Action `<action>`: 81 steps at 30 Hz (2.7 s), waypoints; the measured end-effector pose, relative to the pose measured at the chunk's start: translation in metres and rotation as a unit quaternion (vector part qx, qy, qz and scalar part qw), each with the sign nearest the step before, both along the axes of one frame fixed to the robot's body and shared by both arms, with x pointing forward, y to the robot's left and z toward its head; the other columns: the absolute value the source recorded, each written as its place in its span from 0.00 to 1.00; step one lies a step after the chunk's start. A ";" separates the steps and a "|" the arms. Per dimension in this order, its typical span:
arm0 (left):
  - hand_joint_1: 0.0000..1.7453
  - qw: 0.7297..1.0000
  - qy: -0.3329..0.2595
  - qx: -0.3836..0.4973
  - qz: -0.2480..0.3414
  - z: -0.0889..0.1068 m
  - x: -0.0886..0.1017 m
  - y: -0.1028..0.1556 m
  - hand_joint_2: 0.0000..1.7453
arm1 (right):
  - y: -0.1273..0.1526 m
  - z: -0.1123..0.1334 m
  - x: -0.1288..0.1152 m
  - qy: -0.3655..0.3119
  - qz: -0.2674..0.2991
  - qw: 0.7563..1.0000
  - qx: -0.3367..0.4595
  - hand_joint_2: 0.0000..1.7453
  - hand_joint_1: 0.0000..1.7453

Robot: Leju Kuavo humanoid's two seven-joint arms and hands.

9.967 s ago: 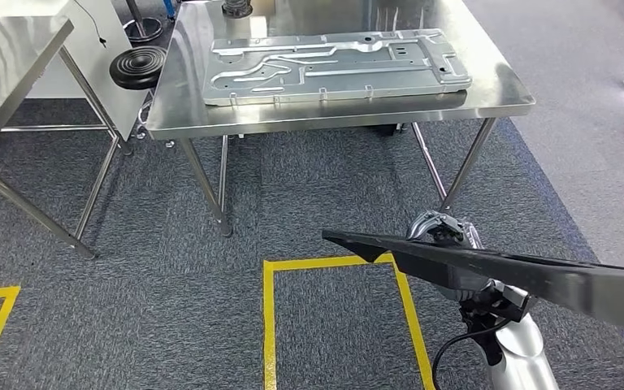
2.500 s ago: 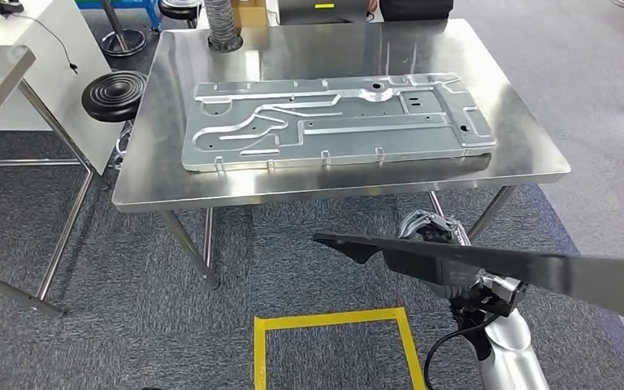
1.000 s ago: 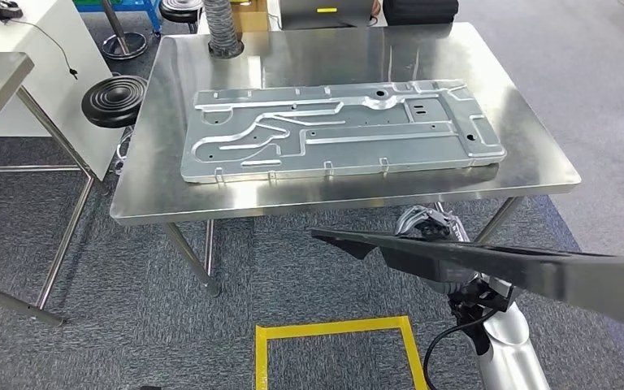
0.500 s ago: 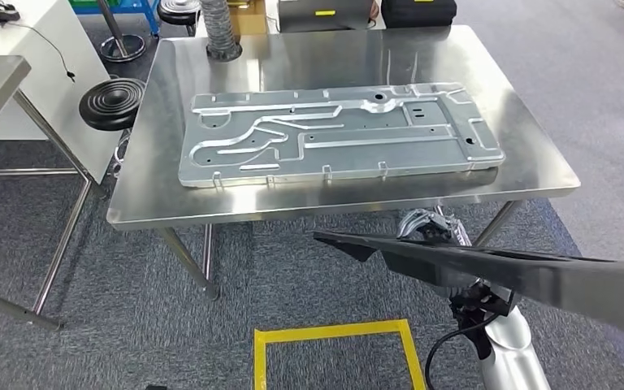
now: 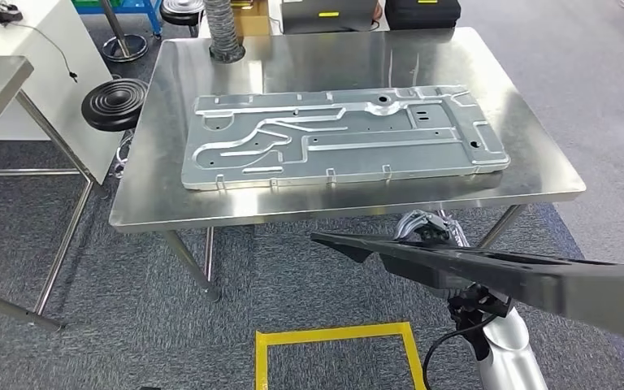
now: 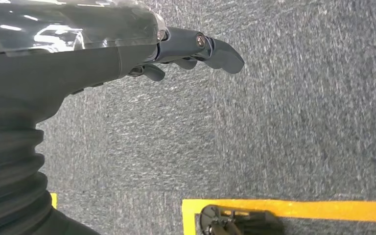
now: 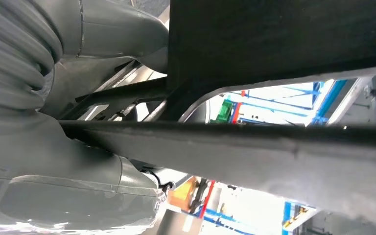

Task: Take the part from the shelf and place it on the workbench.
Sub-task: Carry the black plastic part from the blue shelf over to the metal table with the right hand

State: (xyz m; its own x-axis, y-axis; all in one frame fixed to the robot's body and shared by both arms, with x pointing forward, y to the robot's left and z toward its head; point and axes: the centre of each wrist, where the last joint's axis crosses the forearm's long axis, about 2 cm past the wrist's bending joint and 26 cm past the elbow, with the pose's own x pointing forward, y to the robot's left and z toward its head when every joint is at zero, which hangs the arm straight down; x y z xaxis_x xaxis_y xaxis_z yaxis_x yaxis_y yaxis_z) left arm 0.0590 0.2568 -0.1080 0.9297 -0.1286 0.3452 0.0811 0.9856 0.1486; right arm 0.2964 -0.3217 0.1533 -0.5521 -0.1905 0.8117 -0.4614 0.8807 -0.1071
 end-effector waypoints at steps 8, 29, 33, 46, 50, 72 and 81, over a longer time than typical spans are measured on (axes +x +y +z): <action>0.00 1.000 0.003 0.001 0.000 0.000 -0.003 0.000 1.00 | 0.000 -0.001 -0.001 0.002 0.003 1.000 0.000 1.00 0.71; 0.00 1.000 0.001 0.001 0.002 -0.001 -0.004 0.001 1.00 | 0.000 0.013 0.010 -0.015 0.001 1.000 -0.010 1.00 0.71; 0.00 1.000 0.000 0.000 -0.001 0.000 -0.003 0.001 1.00 | -0.004 0.021 0.015 -0.023 -0.010 0.999 -0.021 1.00 0.71; 0.00 1.000 -0.001 -0.003 -0.006 0.000 -0.001 0.000 1.00 | -0.024 0.030 0.020 -0.030 -0.044 0.998 -0.044 1.00 0.71; 0.00 1.000 -0.001 -0.005 -0.006 0.000 0.001 -0.002 1.00 | -0.034 0.033 0.024 -0.032 -0.058 0.997 -0.051 1.00 0.71; 0.00 1.000 -0.003 -0.006 -0.006 0.001 0.003 -0.003 1.00 | -0.072 0.026 0.045 0.008 -0.112 0.991 -0.076 1.00 0.71; 0.00 1.000 -0.006 -0.006 -0.006 0.001 0.005 -0.004 1.00 | -0.086 0.028 0.049 0.012 -0.124 0.988 -0.086 1.00 0.71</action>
State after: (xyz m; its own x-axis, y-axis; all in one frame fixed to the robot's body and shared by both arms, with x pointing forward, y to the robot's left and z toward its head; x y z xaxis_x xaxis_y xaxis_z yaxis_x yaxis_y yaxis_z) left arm 0.0644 0.2526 -0.1070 0.9242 -0.1349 0.3574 0.0910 0.9864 0.1371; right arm 0.3458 -0.4078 0.1815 -0.5439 0.0909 0.8342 -0.2370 0.9370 -0.2566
